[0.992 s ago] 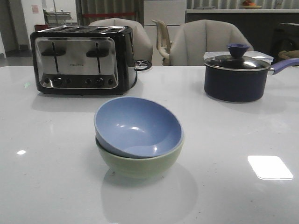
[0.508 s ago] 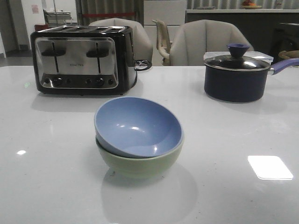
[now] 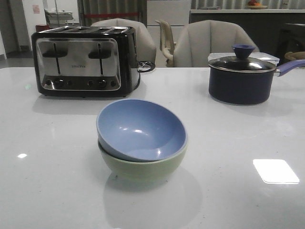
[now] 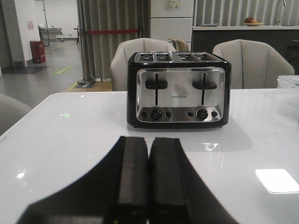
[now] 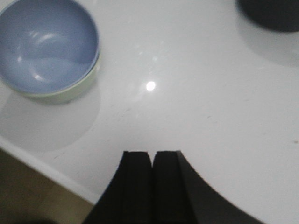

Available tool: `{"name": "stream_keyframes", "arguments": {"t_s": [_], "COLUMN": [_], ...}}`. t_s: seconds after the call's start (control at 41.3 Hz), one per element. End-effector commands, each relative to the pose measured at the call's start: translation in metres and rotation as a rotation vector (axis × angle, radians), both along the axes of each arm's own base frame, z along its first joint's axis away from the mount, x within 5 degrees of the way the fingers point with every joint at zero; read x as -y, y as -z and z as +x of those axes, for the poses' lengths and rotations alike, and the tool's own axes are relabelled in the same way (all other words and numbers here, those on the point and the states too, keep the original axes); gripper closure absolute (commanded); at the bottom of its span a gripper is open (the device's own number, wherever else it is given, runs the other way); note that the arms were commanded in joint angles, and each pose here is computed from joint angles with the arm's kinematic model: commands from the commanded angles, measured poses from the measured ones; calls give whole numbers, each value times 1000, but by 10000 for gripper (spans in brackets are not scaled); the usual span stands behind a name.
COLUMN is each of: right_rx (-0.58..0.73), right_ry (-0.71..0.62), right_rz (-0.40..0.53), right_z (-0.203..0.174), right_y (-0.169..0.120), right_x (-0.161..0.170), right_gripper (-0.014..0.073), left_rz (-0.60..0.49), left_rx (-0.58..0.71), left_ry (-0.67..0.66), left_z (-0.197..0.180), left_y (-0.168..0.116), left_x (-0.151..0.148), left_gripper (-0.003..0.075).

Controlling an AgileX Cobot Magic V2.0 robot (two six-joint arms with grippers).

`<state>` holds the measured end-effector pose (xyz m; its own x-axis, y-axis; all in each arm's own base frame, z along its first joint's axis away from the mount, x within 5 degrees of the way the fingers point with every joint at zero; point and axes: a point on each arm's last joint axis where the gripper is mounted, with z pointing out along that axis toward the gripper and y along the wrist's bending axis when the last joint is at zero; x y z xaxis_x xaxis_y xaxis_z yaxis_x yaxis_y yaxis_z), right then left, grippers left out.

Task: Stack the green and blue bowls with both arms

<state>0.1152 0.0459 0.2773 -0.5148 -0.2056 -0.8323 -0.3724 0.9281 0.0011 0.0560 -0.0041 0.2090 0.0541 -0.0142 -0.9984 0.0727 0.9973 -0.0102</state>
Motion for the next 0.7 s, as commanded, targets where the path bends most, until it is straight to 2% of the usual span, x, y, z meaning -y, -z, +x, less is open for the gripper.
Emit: {"name": "stream_keyframes", "arguments": {"t_s": [0.0,0.121,0.266,0.533,0.678], "right_rx": [257,422,538,639,679], "right_ry": [98,210,295,337,342], "right_rz": [63,93,100,108,137], "right_z": [-12,-33,-51,-60,-61], "right_y": [-7,11,37,69,71], "right_x": [17,33,41,44,45], "right_gripper": [561,561,561,561,561], "left_rz": [-20,-20,-20,-20,-20], "left_rx": [86,84,82,82,82], "left_ry": [3,3,-4,-4,-4], "left_z": [-1,-1,-1,-1,-1], "left_y": [-2,-2,-2,-2,-2], "left_x": [0,0,-1,-1,-1], "left_gripper": [618,618,618,618,618]}}
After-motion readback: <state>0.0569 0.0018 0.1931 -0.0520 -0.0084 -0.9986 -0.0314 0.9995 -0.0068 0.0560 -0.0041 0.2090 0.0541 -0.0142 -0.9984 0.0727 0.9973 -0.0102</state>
